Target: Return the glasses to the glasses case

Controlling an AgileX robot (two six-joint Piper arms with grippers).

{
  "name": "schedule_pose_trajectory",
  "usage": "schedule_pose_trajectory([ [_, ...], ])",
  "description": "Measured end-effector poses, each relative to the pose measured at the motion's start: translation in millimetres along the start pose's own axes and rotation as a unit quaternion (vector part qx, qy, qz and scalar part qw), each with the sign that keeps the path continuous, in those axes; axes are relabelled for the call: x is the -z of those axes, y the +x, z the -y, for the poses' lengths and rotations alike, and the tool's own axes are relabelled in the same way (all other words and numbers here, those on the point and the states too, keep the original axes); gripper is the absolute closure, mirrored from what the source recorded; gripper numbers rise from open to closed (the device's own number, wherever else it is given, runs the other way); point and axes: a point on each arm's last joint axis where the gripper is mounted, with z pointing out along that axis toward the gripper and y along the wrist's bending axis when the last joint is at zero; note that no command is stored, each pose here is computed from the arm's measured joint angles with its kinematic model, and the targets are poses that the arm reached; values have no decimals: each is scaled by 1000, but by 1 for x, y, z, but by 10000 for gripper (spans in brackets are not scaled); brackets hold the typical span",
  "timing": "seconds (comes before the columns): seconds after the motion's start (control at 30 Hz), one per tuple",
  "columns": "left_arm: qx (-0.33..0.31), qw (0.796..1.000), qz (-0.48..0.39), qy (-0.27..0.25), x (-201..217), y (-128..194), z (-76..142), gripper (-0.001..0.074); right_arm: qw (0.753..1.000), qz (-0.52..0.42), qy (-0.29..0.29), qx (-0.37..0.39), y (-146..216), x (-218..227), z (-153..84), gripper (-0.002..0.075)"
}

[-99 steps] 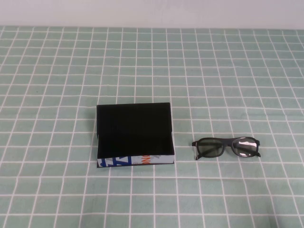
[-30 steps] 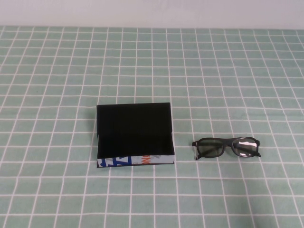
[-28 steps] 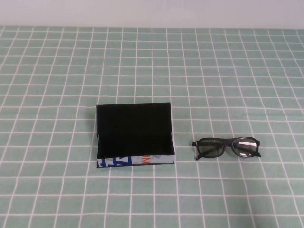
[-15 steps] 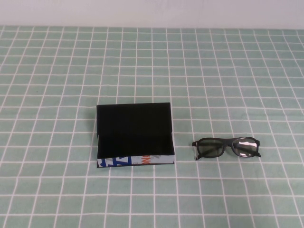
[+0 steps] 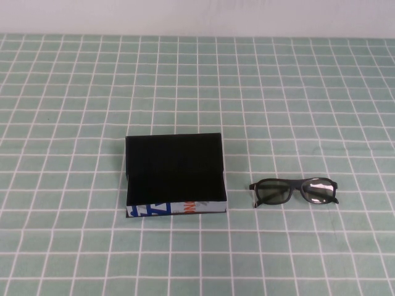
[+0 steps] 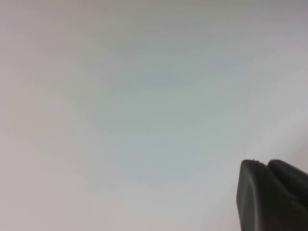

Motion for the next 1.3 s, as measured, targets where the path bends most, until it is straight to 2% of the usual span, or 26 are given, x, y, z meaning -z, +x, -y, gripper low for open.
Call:
schedule_pose_trajectory([
  [0.07, 2, 997, -76, -18, -16, 6, -2, 736, 996, -87, 26, 0, 10, -25, 3, 737],
  [0.17, -26, 983, -177, -44, -33, 24, -7, 736, 977, -204, 61, 24, 38, -61, 15, 737],
  [0.3, -47, 965, -250, -61, -47, 46, -13, 736, 955, -285, 76, 33, 68, -90, 27, 737],
  [0.5, -35, 934, -347, -75, -69, 81, -18, 736, 929, -358, 89, 33, 108, -124, 44, 737],
  [0.6, -33, 912, -399, -84, -77, 99, -22, 736, 916, -385, 68, 84, 127, -141, 52, 737],
  [0.73, -37, 870, -483, -95, -85, 128, -26, 736, 882, -431, -14, 189, 147, -170, 46, 737],
  [0.87, -35, 824, -562, -67, -93, 161, -26, 736, 814, -496, -135, 272, 179, -196, 23, 737],
  [0.93, -31, 810, -584, -38, -97, 174, -23, 736, 764, -540, -199, 293, 199, -202, 9, 737],
  [1.07, -19, 793, -608, 19, -106, 197, -17, 736, 639, -628, -300, 329, 245, -208, -8, 737],
  [1.13, -8, 785, -618, 43, -109, 208, -14, 736, 580, -660, -323, 351, 264, -208, -9, 737],
  [1.2, -1, 777, -626, 68, -112, 218, -11, 736, 534, -682, -332, 373, 283, -210, -7, 737],
  [1.3, 13, 769, -632, 91, -116, 228, -9, 736, 501, -698, -331, 391, 303, -213, -1, 736],
])
